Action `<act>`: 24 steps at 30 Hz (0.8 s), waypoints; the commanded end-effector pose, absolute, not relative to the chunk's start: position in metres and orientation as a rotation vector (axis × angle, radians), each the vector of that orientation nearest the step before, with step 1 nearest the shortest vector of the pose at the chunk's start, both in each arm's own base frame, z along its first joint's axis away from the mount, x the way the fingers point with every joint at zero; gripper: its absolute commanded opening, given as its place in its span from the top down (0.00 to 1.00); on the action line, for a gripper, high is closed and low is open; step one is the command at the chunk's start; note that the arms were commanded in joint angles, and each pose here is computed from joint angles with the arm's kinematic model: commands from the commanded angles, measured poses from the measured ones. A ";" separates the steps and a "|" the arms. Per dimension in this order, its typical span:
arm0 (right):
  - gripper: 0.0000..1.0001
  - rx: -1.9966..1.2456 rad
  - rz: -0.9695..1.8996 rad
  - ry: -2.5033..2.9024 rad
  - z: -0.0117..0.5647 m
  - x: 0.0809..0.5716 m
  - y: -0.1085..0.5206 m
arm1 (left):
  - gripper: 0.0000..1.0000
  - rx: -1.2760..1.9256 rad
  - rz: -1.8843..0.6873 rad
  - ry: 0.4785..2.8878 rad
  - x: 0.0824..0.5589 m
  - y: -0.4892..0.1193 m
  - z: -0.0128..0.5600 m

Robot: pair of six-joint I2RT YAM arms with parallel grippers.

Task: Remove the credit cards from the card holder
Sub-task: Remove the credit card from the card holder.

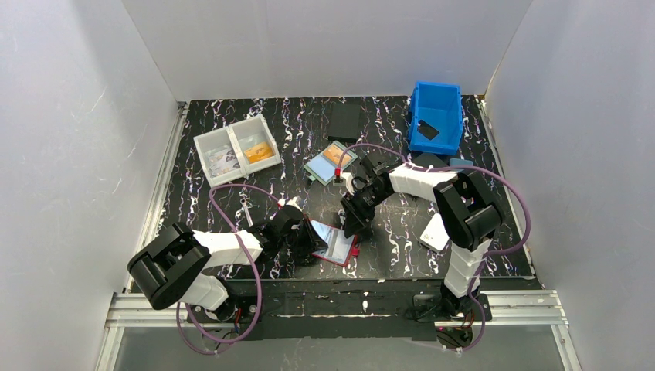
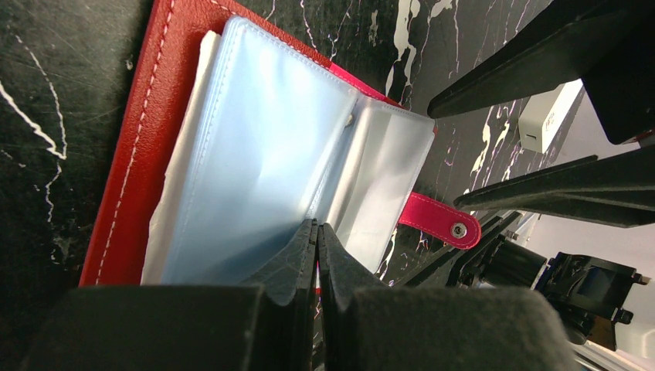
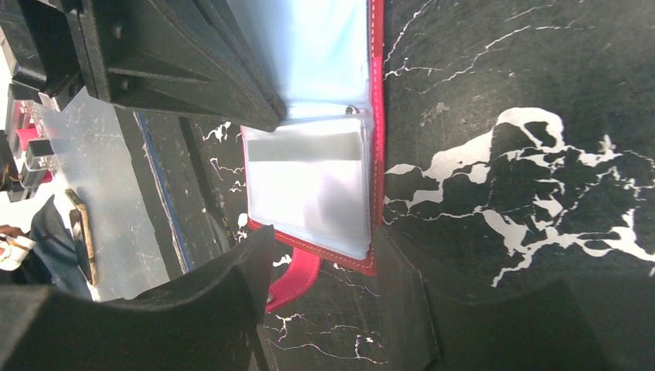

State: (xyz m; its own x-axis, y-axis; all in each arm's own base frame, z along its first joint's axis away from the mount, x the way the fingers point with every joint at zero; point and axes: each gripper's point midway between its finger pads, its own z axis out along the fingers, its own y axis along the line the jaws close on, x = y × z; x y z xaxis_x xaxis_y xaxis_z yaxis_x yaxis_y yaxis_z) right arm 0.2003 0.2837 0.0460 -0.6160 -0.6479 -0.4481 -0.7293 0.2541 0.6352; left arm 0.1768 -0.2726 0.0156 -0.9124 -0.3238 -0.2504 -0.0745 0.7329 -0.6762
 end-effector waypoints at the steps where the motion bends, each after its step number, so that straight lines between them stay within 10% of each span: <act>1: 0.42 -1.364 1.353 2.370 0.056 0.199 0.292 | 1.00 -0.323 -0.861 2.676 0.163 -0.253 -0.010; 13: 0.47 -1.364 1.435 2.318 0.067 0.194 0.297 | 0.99 -0.324 -0.866 2.678 0.163 -0.254 -0.010; 24: 0.46 -1.265 1.647 2.324 0.071 0.181 0.307 | 0.55 -0.249 -0.941 2.638 0.164 -0.262 0.007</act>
State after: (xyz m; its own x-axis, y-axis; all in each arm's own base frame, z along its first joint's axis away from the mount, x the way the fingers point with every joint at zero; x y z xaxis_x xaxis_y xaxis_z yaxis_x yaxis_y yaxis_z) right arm 0.1856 0.2956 0.0603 -0.6399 -0.6233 -0.4495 -0.6683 0.1626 0.7259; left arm 0.1782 -0.2807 0.0253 -0.9145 -0.3194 -0.2483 -0.0522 0.7018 -0.7104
